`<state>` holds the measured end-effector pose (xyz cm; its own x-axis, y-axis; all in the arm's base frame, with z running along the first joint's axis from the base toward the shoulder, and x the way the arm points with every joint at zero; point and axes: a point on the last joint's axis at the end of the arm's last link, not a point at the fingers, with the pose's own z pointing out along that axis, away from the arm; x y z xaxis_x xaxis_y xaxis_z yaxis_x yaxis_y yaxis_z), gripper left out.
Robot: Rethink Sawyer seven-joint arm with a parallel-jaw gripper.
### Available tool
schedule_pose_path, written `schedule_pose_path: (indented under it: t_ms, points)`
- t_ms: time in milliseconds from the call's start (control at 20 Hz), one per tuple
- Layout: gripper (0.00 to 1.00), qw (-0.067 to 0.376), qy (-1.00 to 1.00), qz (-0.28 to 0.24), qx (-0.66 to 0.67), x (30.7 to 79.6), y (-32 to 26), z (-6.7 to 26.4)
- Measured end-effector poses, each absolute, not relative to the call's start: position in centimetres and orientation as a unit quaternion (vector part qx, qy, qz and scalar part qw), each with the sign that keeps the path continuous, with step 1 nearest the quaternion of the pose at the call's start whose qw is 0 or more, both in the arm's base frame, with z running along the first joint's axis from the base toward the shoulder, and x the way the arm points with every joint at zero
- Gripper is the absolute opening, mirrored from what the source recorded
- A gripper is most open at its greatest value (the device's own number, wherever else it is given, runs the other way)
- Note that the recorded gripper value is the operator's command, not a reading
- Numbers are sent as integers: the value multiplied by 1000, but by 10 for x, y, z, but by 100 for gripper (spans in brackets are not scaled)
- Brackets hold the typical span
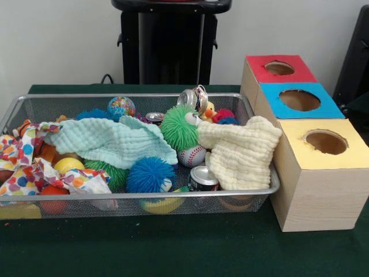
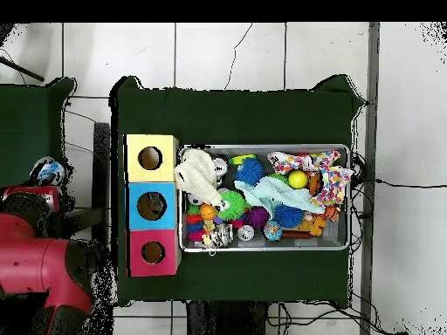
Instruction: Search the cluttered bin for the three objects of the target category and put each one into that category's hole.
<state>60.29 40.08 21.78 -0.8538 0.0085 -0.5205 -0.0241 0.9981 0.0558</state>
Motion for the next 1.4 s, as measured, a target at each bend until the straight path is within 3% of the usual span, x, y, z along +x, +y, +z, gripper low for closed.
schedule_pose_path:
  t_ms: [300,800,1400]
  points:
    - [0,278,960,26,25,629,364,227]
    - [0,286,957,39,4,639,395,227]
    - [0,278,951,93,94,717,290,240]
